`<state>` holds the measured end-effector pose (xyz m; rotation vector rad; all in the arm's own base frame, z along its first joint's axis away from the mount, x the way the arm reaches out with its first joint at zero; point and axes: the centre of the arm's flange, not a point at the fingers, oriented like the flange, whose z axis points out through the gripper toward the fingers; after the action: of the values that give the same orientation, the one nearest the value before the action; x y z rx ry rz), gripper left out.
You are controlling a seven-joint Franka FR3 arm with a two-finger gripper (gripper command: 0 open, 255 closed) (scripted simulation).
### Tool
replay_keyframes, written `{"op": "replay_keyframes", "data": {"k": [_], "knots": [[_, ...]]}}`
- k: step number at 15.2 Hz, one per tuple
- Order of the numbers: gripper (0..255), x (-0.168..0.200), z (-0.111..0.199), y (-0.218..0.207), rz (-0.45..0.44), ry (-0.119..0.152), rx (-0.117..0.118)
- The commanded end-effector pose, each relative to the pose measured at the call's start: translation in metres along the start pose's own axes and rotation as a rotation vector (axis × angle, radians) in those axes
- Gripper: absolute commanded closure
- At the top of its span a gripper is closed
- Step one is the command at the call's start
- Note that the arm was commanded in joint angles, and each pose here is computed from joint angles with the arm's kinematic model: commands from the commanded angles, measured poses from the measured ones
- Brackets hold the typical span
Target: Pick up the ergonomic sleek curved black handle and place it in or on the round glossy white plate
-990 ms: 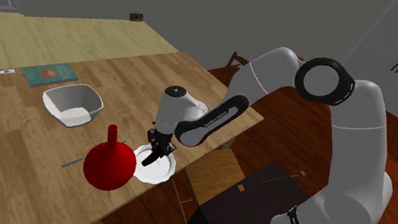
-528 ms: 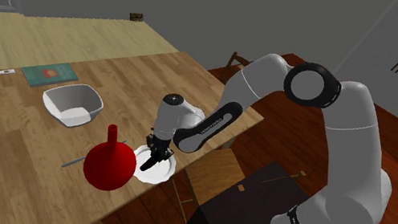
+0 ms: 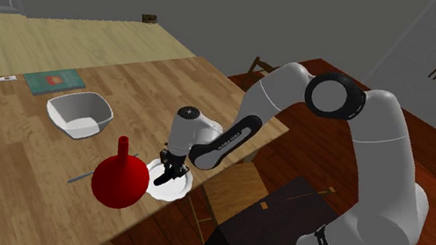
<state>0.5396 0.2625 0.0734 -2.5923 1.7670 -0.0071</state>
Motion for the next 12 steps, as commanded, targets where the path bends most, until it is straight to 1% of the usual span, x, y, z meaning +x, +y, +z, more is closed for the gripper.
{"op": "replay_keyframes", "data": {"k": [1,2,3,8,12], "knots": [[255,-0.003,0.003,0.002,-0.003,-0.003,-0.004],[255,-0.003,0.003,0.002,-0.003,-0.003,-0.004],[0,-0.003,0.002,0.002,-0.003,-0.003,-0.004],[0,-0.003,0.003,0.002,-0.003,-0.003,-0.004],[0,-0.002,-0.047,0.001,-0.003,-0.003,-0.004]]}}
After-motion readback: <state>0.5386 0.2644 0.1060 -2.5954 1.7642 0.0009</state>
